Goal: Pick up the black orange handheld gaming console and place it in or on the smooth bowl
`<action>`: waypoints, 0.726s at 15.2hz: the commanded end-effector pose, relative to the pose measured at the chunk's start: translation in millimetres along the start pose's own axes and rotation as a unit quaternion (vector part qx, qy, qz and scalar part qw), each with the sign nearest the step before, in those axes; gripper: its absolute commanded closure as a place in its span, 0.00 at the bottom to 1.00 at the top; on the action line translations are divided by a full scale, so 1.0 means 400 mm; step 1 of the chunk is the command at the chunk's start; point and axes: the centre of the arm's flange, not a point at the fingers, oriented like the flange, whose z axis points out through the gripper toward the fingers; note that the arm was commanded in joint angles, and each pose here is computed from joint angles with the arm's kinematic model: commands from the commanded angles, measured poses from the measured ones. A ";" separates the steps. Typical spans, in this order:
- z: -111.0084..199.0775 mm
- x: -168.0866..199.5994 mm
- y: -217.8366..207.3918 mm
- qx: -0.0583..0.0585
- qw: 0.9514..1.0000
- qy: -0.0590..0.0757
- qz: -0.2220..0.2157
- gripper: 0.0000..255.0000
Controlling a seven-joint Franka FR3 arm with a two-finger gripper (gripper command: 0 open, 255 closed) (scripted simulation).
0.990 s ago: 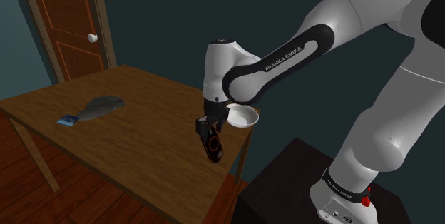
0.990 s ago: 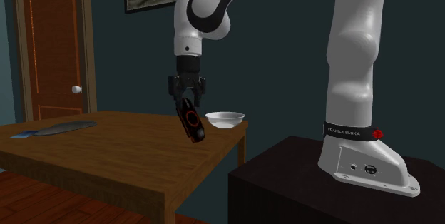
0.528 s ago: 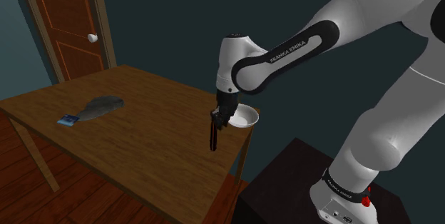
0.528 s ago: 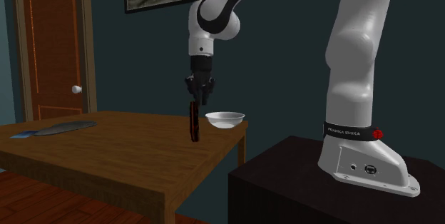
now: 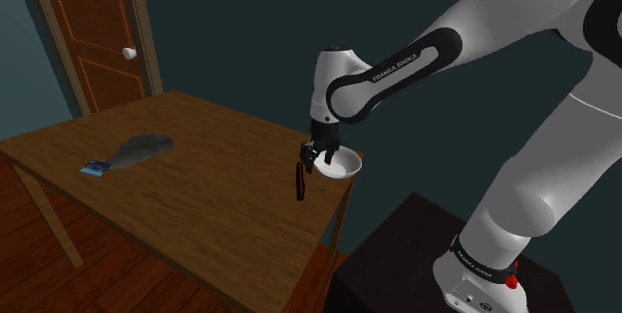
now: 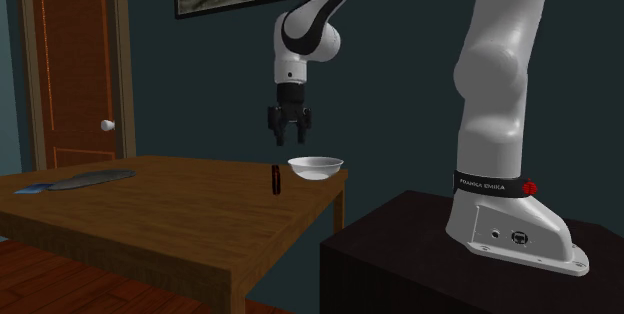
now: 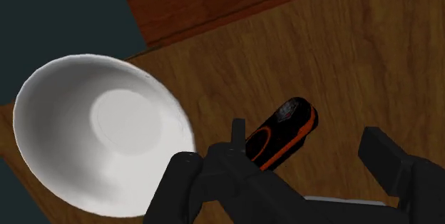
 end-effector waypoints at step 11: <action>0.233 0.267 0.051 -0.004 0.941 -0.061 0.333 0.00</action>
